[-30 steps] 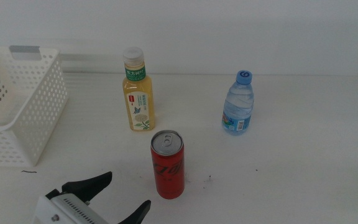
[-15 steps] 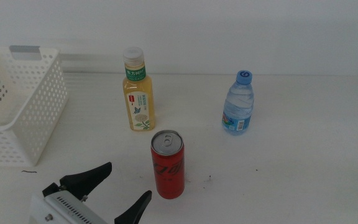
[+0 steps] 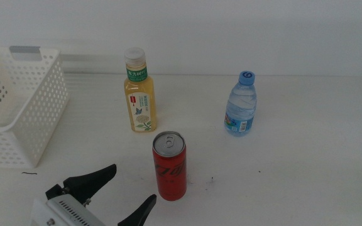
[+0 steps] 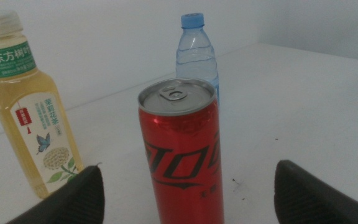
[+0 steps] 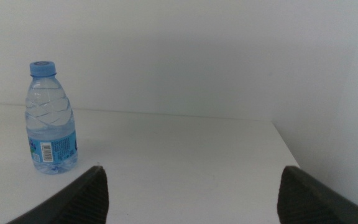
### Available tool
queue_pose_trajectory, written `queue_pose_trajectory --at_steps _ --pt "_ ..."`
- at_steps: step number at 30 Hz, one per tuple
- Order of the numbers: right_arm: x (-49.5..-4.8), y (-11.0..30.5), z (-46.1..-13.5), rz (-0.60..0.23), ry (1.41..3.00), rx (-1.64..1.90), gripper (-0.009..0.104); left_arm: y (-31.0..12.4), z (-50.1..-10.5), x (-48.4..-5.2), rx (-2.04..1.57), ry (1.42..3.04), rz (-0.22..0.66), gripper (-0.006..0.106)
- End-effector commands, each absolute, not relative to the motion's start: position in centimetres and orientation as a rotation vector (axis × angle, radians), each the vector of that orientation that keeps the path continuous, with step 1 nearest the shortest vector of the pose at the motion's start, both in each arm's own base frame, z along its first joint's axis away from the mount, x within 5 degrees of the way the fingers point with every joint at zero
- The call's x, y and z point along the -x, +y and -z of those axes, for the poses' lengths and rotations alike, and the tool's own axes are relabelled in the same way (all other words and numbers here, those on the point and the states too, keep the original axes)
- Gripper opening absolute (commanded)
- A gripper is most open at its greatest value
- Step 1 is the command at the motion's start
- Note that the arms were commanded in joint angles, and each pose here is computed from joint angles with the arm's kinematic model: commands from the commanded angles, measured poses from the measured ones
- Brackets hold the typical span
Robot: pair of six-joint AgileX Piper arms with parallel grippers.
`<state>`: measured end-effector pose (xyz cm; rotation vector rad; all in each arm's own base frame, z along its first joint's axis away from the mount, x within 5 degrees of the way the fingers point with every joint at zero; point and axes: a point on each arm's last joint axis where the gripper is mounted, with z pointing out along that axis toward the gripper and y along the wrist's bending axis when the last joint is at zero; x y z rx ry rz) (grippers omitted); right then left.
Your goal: Use arms to grab the bottles and put them into the dustbin to the left of the table.
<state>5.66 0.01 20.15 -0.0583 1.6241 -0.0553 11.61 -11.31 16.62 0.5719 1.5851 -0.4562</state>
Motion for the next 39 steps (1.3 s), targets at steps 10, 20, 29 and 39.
queue_pose_trajectory --at_steps 10,20,29,39 --pt "-5.6 -0.1 -20.1 0.071 1.615 0.058 0.081 -13.3 -15.6 -13.9 -0.557 1.63 0.475 0.094" --pt "-5.6 -0.1 -20.1 0.071 1.615 0.058 0.081 -16.0 -13.7 -17.5 -0.527 1.692 0.5 0.094" --pt "-5.6 -0.1 -20.1 0.071 1.615 0.058 0.081 -18.8 -12.4 -20.6 -0.491 1.687 0.488 0.094" --pt "-5.6 -0.1 -20.1 0.071 1.615 0.058 0.081 -20.0 -11.0 -22.3 -0.434 1.713 0.472 0.094"
